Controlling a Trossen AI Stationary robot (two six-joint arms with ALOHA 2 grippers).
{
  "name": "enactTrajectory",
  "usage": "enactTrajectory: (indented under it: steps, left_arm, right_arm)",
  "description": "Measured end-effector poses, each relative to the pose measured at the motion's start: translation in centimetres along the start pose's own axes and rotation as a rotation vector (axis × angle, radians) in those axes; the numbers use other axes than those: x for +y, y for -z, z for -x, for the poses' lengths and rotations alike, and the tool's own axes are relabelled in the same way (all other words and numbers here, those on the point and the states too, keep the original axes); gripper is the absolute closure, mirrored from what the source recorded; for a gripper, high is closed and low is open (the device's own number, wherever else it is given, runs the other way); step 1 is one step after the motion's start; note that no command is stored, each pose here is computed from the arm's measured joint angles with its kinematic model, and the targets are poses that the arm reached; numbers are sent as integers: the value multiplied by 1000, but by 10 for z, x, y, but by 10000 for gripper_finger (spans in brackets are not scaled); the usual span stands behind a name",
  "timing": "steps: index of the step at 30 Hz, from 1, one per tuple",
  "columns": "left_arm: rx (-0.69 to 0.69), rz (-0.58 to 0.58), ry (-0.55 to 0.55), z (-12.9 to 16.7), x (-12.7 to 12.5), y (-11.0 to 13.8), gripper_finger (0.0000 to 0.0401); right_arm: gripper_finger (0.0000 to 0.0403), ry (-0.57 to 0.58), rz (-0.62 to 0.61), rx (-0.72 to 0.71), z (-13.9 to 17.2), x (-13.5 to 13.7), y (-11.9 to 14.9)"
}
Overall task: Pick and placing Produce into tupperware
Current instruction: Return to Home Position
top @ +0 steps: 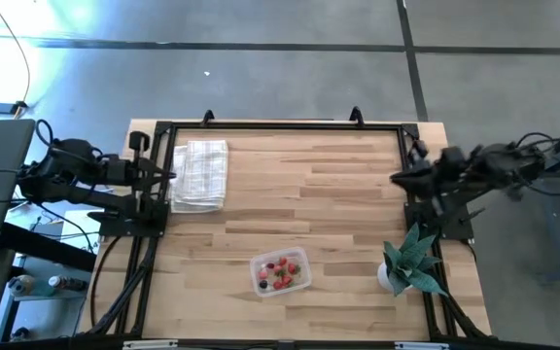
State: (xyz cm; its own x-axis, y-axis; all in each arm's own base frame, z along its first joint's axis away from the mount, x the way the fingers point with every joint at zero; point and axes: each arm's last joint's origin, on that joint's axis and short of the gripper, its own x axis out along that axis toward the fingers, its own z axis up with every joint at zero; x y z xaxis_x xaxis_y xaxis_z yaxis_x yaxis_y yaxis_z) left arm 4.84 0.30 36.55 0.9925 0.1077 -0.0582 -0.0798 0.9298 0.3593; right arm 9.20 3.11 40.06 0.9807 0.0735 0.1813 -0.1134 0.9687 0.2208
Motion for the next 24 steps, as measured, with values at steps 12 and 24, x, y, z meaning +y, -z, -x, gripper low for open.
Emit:
enactTrajectory:
  steps: [12,24]
  left_arm:
    - [-152,-8,-115,45,6,3,400]
    - [-206,11,-157,77,6,15,398]
  right_arm:
    - [402,-32,2,-110,66,-21,-16]
    - [403,-2,-42,-231,120,-42,-18]
